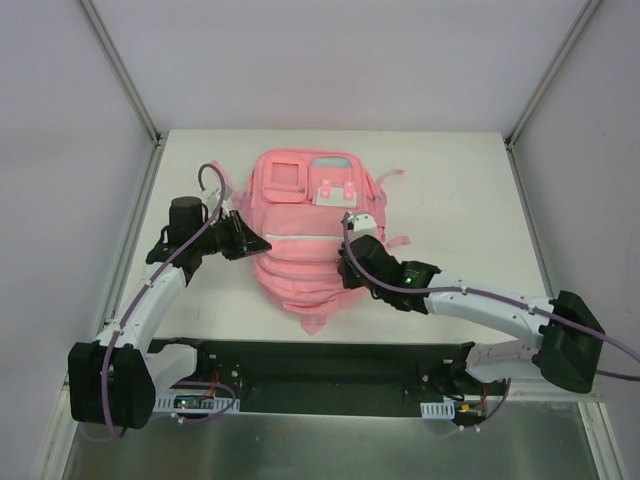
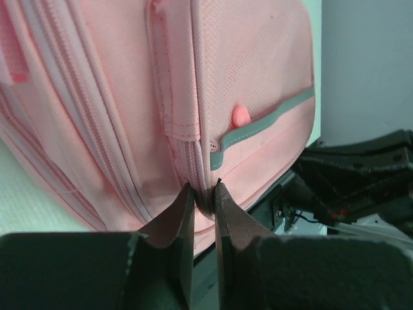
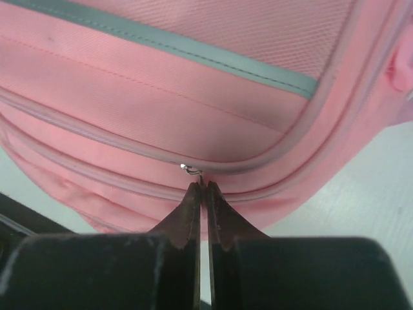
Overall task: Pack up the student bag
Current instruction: Zip the student bag at the center of the board.
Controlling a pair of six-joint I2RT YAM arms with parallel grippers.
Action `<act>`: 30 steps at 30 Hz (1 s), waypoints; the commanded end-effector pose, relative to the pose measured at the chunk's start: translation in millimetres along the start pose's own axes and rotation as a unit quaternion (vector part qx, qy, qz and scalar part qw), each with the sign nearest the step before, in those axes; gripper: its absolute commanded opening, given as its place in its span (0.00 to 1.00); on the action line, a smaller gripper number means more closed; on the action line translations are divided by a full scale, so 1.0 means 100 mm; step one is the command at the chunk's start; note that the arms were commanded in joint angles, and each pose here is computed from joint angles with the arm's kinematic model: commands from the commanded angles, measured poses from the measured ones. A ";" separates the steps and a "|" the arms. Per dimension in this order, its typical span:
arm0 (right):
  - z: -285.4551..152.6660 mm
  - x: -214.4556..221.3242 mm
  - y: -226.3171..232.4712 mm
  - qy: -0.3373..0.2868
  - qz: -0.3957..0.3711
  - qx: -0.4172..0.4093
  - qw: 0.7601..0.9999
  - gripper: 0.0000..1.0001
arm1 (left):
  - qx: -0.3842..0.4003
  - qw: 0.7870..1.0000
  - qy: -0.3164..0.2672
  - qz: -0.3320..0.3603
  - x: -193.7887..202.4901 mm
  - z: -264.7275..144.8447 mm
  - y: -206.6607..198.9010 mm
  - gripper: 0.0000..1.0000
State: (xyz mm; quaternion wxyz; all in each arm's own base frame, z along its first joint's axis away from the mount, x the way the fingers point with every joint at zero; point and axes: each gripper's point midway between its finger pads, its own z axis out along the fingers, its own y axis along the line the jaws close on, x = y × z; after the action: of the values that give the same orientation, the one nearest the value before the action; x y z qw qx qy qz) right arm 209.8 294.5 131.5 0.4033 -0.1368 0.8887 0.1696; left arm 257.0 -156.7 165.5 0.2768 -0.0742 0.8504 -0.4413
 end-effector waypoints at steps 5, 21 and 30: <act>-0.03 -0.48 -0.91 -0.071 -0.090 0.038 0.993 0.01 | 0.059 0.997 0.009 0.058 -0.11 -0.07 -0.29 0.00; 0.47 -1.14 -1.07 -0.102 -0.183 -0.047 0.977 0.01 | 0.088 0.989 0.099 0.072 0.15 -0.08 -0.25 0.00; 0.77 -1.49 -1.08 -0.125 -0.256 -0.068 0.956 0.01 | 0.106 0.981 0.145 0.075 0.28 -0.08 -0.20 0.00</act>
State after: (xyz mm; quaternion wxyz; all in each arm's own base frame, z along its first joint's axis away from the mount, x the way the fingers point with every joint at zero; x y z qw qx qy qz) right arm 351.9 246.4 130.2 0.4417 -0.3500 0.8076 0.1741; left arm 244.8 -169.9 164.5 0.2115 0.0366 0.8489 -0.4829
